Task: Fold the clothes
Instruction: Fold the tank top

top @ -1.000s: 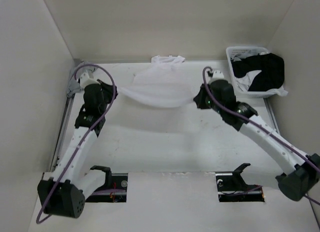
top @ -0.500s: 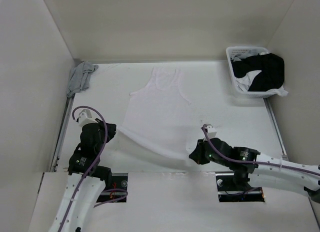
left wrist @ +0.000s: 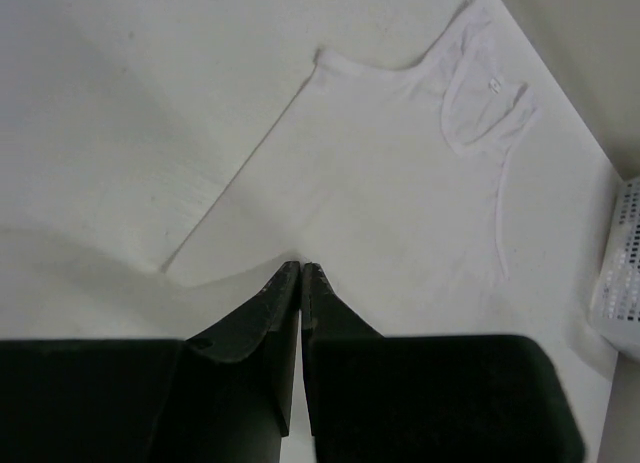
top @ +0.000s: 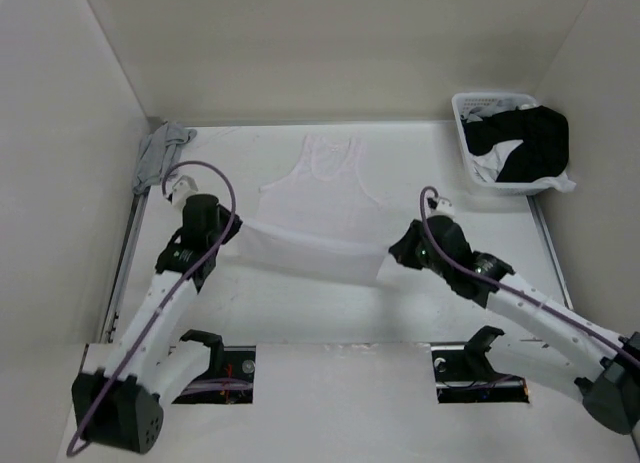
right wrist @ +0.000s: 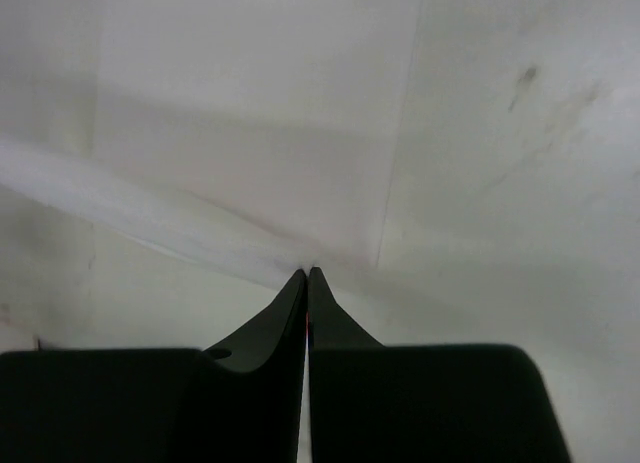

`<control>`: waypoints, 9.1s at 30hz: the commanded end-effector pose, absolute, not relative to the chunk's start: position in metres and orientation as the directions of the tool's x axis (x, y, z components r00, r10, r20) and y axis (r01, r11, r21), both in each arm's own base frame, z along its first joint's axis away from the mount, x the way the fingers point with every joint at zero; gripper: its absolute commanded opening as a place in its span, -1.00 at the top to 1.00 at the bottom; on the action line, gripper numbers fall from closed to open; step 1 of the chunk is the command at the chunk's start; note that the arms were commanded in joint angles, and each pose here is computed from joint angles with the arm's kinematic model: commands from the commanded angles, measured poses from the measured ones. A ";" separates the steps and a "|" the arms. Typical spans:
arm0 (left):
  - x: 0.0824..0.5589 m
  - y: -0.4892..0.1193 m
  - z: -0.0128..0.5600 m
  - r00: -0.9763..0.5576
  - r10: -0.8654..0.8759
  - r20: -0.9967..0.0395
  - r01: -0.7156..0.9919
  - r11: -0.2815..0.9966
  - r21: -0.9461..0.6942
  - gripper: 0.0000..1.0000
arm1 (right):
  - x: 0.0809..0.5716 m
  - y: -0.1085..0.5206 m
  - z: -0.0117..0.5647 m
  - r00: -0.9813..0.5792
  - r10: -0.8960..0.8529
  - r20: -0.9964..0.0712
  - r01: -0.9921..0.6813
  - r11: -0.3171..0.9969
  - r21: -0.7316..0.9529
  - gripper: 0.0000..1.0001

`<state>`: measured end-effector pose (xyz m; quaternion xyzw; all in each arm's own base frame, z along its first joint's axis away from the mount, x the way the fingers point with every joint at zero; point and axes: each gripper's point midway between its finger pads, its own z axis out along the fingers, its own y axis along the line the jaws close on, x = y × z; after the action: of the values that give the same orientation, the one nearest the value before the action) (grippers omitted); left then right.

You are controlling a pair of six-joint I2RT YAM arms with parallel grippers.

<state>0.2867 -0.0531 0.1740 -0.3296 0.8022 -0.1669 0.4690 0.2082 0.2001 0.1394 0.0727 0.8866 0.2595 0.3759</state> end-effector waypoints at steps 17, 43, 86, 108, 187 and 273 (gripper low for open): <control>0.585 -0.082 0.211 -0.133 -0.679 -0.722 -0.301 0.722 -0.623 1.00 | 0.523 0.169 0.192 -0.528 0.440 -0.727 0.007 0.858 0.514 0.94; 0.432 -0.070 0.088 -0.321 -0.747 -0.582 -0.385 0.664 -0.641 0.29 | 0.401 0.201 0.107 -0.588 0.439 -0.679 0.015 0.846 0.534 0.55; 0.435 -0.060 0.047 -0.306 -0.814 -0.493 -0.441 0.580 -0.685 0.97 | 0.400 0.207 0.036 -0.653 0.540 -0.531 0.163 0.785 0.598 0.73; 0.299 -0.069 0.293 -0.106 -0.767 -0.633 -0.037 0.639 -0.768 1.00 | 0.247 0.162 0.254 -0.370 0.557 -0.744 -0.162 0.749 0.642 1.00; 0.303 -0.026 0.044 -0.294 -0.871 -0.393 -0.459 0.489 -0.741 0.74 | 0.224 0.213 0.039 -0.787 0.284 -0.548 -0.002 0.887 0.463 0.68; 0.266 -0.151 0.161 -0.514 -0.691 -0.508 0.033 0.575 -0.817 0.46 | 0.343 0.379 0.152 -0.782 0.346 -0.518 0.011 0.839 0.544 0.74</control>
<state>0.2714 -0.1503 0.1606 -0.2323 0.7675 -0.3921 0.4509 0.3341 0.3559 0.1531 0.0922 0.9081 0.2633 0.3124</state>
